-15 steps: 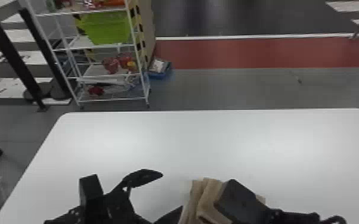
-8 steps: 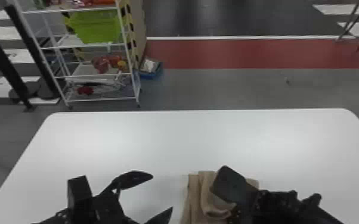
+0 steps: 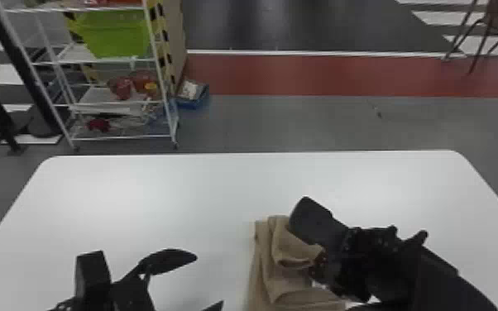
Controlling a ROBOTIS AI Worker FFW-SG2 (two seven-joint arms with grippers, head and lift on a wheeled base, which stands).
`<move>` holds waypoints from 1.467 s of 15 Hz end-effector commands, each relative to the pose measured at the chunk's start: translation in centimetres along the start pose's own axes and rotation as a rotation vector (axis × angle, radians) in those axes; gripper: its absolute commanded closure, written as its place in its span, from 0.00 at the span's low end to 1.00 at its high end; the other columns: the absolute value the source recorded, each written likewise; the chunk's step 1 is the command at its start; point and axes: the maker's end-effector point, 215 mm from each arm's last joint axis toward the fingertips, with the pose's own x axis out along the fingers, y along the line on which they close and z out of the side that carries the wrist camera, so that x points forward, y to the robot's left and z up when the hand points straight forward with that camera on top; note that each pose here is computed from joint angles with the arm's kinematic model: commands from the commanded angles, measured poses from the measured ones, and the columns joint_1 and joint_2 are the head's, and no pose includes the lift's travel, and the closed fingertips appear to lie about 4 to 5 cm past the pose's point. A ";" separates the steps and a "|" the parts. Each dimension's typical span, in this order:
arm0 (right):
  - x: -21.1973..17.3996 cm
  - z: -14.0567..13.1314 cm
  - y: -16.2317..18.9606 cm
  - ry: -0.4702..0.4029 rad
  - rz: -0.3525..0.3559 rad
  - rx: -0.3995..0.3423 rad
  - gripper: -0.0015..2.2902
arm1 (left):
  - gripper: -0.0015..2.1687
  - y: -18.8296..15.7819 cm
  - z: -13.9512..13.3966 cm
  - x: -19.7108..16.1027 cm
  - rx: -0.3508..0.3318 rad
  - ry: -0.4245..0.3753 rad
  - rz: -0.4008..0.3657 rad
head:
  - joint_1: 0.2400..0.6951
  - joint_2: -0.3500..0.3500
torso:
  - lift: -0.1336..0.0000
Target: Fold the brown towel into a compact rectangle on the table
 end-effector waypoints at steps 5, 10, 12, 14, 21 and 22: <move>-0.7 1.1 -0.1 -0.036 0.003 0.022 0.49 | 0.04 -2.3 -1.3 2.1 -0.044 0.006 -0.038 | 1.00 0.45 | 0.09; -1.1 2.4 0.1 -0.069 0.010 0.028 0.49 | 0.04 -4.0 -1.1 5.4 -0.011 -0.027 -0.018 | 1.00 0.42 | 0.09; -1.4 2.7 0.2 -0.078 0.010 0.022 0.49 | 0.04 -4.5 -1.8 6.5 -0.010 -0.009 -0.024 | 1.00 0.40 | 0.09; -1.7 3.3 0.6 -0.091 0.012 0.005 0.49 | 0.04 -4.9 -2.2 7.4 -0.006 0.003 -0.032 | 1.00 0.37 | 0.09; -1.7 2.3 1.6 -0.078 0.018 -0.022 0.49 | 0.04 -3.9 -4.1 9.6 0.057 0.063 0.017 | 1.00 0.34 | 0.09; -1.8 2.2 1.7 -0.078 0.018 -0.031 0.49 | 0.04 -3.6 -4.5 9.6 0.060 0.070 0.025 | 1.00 0.34 | 0.09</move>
